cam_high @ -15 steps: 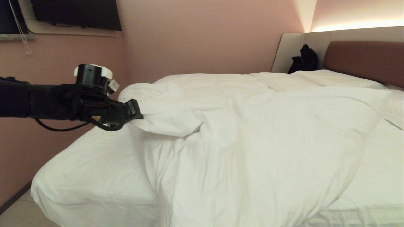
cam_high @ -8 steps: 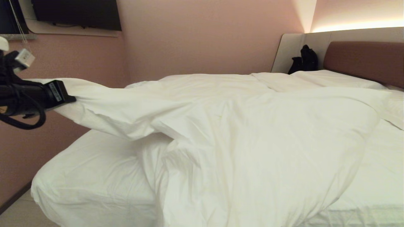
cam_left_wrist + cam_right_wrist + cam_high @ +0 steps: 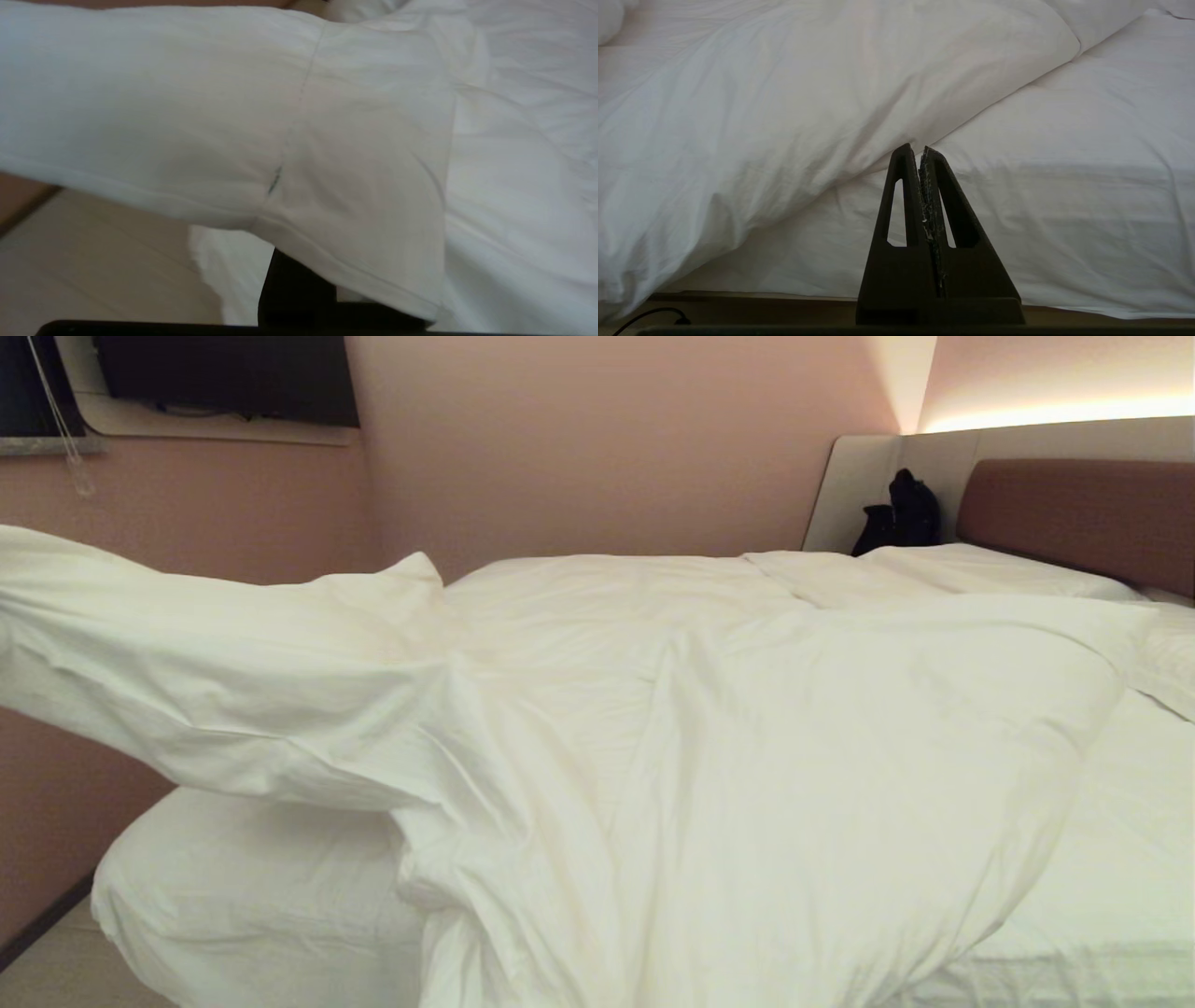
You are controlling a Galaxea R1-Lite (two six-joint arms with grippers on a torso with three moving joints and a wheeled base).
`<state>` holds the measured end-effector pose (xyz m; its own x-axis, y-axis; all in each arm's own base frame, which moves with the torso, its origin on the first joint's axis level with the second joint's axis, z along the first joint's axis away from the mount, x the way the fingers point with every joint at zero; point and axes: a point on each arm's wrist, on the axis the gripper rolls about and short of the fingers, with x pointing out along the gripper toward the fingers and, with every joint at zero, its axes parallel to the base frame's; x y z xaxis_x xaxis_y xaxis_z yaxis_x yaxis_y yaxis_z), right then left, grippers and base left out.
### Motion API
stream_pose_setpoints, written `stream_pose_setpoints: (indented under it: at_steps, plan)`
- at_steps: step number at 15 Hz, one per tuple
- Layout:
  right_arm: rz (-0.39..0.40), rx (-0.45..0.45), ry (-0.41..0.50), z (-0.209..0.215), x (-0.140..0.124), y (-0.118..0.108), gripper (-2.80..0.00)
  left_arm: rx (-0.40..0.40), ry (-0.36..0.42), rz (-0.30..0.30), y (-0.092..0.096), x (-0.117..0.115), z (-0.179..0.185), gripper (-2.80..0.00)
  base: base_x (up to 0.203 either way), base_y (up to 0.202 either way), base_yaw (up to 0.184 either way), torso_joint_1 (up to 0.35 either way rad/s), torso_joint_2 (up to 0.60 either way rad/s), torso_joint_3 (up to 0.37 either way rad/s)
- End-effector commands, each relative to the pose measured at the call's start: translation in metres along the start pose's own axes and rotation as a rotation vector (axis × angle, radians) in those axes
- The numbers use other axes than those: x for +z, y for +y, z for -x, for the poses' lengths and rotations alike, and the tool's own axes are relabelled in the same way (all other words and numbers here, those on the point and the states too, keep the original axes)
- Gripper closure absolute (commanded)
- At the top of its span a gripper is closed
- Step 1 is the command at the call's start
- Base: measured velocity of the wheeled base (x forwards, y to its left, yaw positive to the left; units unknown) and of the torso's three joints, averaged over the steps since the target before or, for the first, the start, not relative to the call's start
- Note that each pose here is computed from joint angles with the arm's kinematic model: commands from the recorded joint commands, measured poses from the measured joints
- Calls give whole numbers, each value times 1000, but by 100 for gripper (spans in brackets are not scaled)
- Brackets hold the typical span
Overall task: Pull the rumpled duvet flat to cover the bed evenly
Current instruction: Flatten the corners of the folded blanket
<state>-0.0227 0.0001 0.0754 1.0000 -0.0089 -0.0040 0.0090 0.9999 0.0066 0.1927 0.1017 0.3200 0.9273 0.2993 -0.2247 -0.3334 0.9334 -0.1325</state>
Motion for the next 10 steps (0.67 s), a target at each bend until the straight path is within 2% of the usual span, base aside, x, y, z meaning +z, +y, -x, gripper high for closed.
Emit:
stream_pose_setpoints:
  at_steps: [1,3,4,5,7,9,10]
  plan:
    - [-1,0,1,0,0,0,0,56,-42,-18,9,5,16,0,0,0,0,0,0,0]
    - [0,0,1,0,0,0,0,121,-53,-33,17,6,21,0,0,0,0,0,0,0]
    - [-1,0,1,0,0,0,0,201,-54,-46,24,6,24,0,0,0,0,0,0,0]
    - [0,-1,0,0,0,0,0,238,-50,-54,27,4,24,0,0,0,0,0,0,0]
    - [0,0,-1,0,0,0,0,362,-28,-72,43,-2,28,0,0,0,0,0,0,0]
    - [0,0,1,0,0,0,0,393,-14,-89,47,-7,32,0,0,0,0,0,0,0]
    - [-1,0,-1,0,0,0,0,428,18,-97,53,-17,35,0,0,0,0,0,0,0]
